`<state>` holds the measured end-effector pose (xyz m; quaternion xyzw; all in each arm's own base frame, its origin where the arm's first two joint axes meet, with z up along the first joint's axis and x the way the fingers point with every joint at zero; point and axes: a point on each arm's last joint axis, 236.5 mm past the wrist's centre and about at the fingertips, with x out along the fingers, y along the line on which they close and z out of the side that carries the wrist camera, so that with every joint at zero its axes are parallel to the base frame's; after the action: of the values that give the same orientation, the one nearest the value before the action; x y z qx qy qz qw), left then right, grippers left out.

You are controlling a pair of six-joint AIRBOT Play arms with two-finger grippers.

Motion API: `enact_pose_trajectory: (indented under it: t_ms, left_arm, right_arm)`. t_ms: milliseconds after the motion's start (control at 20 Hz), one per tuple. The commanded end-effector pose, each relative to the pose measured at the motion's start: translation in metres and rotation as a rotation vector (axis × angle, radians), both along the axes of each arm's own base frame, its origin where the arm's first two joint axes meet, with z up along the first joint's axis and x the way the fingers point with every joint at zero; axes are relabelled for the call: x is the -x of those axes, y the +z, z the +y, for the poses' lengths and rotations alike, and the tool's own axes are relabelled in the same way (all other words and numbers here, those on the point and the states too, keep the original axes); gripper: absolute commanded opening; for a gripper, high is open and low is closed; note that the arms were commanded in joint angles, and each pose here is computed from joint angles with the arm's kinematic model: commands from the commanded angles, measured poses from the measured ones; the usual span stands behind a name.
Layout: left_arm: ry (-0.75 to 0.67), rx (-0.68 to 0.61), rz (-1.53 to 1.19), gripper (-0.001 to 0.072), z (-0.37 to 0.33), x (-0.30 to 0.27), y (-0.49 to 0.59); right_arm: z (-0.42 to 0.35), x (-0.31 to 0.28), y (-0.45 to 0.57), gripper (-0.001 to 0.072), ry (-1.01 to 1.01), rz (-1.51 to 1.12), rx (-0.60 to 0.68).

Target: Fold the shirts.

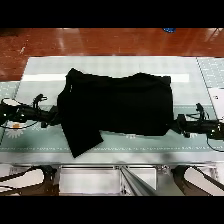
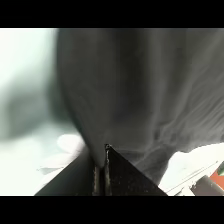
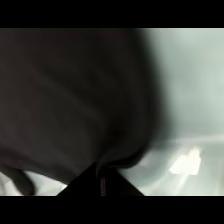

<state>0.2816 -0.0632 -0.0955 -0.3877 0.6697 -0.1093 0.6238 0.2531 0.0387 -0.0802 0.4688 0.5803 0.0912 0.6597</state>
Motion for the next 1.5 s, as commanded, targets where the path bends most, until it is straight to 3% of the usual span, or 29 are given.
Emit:
enact_pose_trajectory:
  t_ms: [0, 200, 300, 550, 700, 900, 1050, 1150, 1250, 1450]
  left_arm:
    - [0.041, 0.025, -0.138, 0.0017, 0.000, -0.039, 0.042]
    - [0.113, 0.104, -0.599, 0.0017, -0.002, -0.124, 0.208]
    - [0.100, 0.070, -0.855, 0.0017, 0.000, -0.138, 0.308]
    - [0.086, -0.151, -1.429, 0.0017, -0.004, -0.086, 0.524]
    - [0.064, -0.449, -1.628, 0.0017, 0.000, -0.021, 0.589]
    - [0.196, -0.804, -1.610, 0.0016, 0.032, 0.065, 0.602]
    - [0.264, -0.985, -1.543, 0.0016, 0.051, 0.123, 0.590]
    - [0.348, -0.979, -1.556, 0.0016, 0.051, 0.155, 0.594]
    - [0.342, -0.960, -1.602, 0.0016, 0.043, 0.172, 0.598]
    - [0.310, -0.962, -1.534, 0.0016, 0.056, 0.148, 0.581]
  right_arm:
    - [0.004, -0.030, 0.052, 0.0030, 0.052, -0.174, -0.049]
    - [-0.036, -0.099, 0.181, 0.0029, 0.004, -0.483, 0.117]
    - [-0.041, -0.129, 0.285, 0.0029, -0.048, -0.738, 0.181]
    - [-0.001, -0.103, 0.483, 0.0029, 0.065, -1.168, 0.418]
    - [0.010, -0.057, 0.543, 0.0029, 0.104, -1.279, 0.625]
    - [0.000, 0.005, 0.558, 0.0030, 0.021, -1.248, 0.889]
    - [-0.004, 0.057, 0.565, 0.0029, -0.072, -1.226, 1.023]
    - [0.000, 0.081, 0.567, 0.0029, -0.114, -1.226, 1.053]
    - [0.006, 0.092, 0.559, 0.0029, -0.105, -1.204, 1.037]
    - [0.009, 0.088, 0.532, 0.0029, -0.029, -1.127, 0.974]
